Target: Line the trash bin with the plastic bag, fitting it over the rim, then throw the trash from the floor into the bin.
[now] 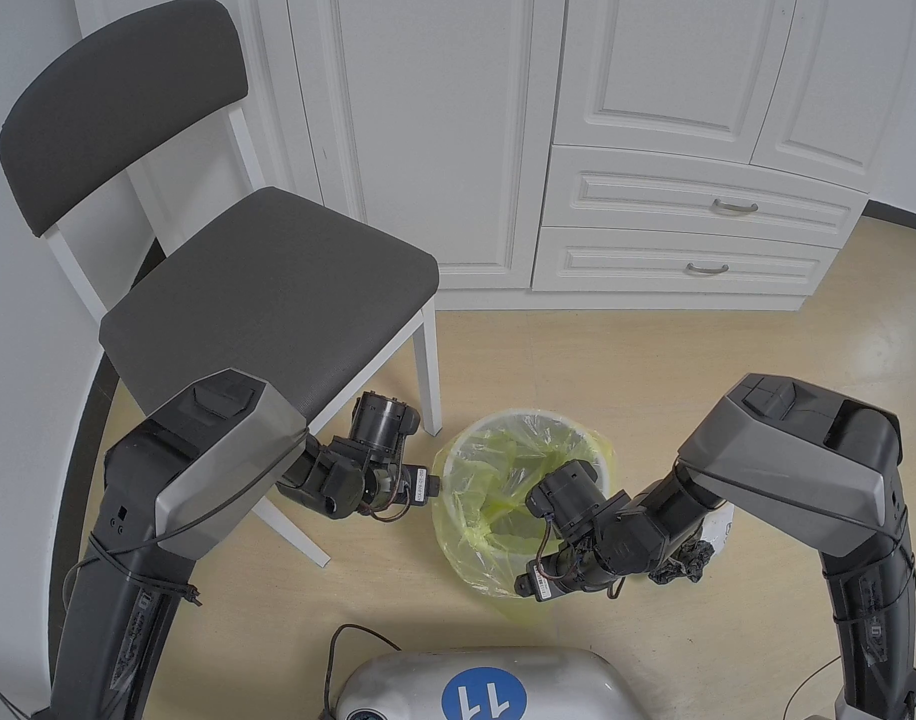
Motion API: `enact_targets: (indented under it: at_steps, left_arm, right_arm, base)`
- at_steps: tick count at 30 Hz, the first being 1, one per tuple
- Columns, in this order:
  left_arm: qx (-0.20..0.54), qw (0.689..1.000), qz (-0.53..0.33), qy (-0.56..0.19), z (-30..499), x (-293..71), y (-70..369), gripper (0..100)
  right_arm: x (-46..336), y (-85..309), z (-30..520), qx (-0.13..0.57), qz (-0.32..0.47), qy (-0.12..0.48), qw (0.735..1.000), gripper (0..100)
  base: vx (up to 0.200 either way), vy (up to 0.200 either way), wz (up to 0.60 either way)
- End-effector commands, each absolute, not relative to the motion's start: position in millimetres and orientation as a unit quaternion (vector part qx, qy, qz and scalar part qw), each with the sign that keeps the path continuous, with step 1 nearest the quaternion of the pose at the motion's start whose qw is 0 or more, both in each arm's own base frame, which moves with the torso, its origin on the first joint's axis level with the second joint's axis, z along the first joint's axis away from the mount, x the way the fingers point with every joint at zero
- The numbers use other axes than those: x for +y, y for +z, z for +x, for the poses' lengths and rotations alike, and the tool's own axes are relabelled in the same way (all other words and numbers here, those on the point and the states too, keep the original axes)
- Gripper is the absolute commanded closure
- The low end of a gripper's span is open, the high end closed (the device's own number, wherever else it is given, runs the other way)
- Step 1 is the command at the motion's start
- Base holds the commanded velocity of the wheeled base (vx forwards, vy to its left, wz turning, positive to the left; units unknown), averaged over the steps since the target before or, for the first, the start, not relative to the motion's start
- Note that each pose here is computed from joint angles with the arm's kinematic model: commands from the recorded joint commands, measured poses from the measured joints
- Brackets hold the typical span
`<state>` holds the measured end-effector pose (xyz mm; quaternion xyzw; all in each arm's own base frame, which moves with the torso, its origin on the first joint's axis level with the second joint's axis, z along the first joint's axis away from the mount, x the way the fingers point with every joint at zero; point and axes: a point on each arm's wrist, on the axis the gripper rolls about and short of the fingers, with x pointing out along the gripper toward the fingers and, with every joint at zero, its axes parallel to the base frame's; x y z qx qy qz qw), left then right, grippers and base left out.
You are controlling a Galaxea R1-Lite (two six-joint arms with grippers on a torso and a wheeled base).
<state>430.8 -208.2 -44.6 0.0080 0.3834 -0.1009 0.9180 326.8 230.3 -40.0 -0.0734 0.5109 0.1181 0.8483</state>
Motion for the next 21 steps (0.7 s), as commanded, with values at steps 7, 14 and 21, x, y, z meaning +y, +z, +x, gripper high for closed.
enact_targets:
  at_steps: [7,14,21]
  left_arm:
    - [0.433,0.896,0.034,-0.095,485,-196,-82,0]
    - [0.443,0.886,0.060,-0.122,487,-185,-96,0]
    - [0.429,0.890,0.055,-0.147,489,-187,-99,0]
  right_arm:
    - [198,37,316,0.466,-0.050,0.159,0.869,0]
    - [156,54,334,0.449,-0.044,0.148,0.880,0]
    - [113,51,356,0.445,-0.046,0.111,0.887,0]
  base:
    - [0.000,0.000,0.00]
    - [0.000,0.000,0.00]
    - [0.000,0.000,0.00]
